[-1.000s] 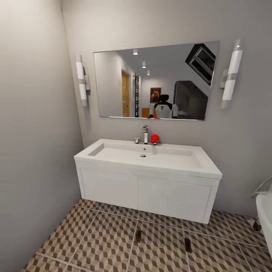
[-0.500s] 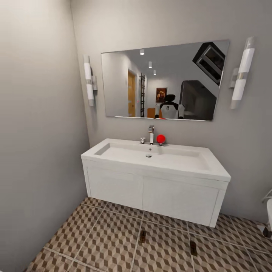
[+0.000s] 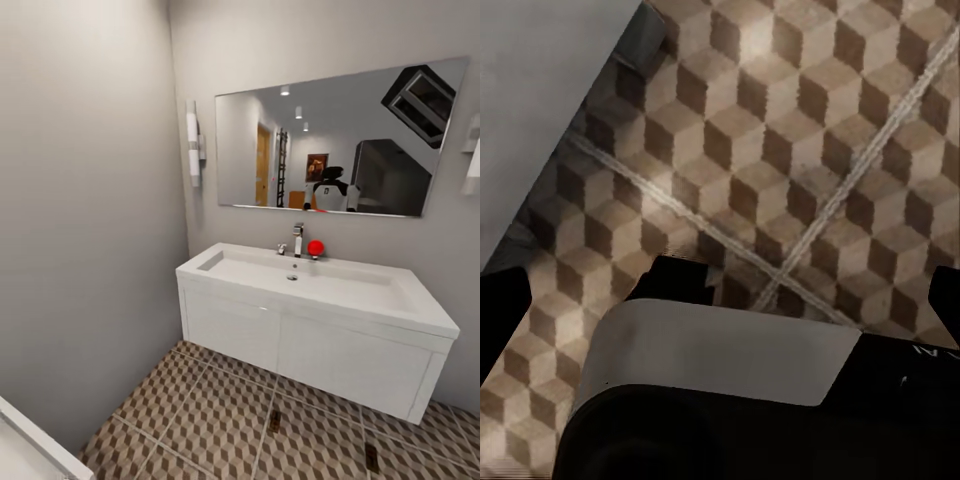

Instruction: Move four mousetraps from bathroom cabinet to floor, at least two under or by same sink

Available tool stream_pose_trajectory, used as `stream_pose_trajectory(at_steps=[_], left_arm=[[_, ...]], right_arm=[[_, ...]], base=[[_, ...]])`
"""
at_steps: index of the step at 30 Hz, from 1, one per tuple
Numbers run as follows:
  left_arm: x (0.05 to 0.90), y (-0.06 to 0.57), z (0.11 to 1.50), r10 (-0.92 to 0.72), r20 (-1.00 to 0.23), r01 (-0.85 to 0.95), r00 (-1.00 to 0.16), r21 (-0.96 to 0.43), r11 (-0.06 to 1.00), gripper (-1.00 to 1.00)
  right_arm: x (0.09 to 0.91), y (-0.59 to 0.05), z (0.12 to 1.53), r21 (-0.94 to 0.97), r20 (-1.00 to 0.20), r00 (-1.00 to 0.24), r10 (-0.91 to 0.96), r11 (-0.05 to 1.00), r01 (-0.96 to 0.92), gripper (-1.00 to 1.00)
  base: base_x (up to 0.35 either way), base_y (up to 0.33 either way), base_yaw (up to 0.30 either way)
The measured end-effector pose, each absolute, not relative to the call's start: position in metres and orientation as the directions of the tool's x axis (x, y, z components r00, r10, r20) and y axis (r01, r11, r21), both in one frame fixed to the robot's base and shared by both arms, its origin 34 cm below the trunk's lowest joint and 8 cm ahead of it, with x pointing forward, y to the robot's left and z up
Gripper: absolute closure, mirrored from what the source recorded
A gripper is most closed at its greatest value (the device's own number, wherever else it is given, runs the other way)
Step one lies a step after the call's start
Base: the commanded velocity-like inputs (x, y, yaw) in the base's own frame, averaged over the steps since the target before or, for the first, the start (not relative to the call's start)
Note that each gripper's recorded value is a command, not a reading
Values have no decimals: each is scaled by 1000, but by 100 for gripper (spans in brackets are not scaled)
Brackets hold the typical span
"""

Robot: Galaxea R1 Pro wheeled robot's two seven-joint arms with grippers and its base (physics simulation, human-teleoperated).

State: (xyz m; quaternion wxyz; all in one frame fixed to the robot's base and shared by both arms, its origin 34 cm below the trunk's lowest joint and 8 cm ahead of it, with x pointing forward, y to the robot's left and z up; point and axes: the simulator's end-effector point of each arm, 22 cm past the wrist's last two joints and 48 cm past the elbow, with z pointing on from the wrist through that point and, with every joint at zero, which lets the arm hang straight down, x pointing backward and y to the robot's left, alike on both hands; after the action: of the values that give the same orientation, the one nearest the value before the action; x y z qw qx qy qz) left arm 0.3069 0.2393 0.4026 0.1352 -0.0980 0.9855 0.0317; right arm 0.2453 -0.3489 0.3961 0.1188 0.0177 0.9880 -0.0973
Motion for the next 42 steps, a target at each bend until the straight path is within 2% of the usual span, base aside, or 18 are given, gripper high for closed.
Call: stream_pose_trajectory(at_steps=[42], left_arm=[[308,239,404,-248,-275,-263,-929,19,965,-100]], right_arm=[[250,-349,398,-186,-255,-967,12,981,61,-100]], base=[[0,0,294]])
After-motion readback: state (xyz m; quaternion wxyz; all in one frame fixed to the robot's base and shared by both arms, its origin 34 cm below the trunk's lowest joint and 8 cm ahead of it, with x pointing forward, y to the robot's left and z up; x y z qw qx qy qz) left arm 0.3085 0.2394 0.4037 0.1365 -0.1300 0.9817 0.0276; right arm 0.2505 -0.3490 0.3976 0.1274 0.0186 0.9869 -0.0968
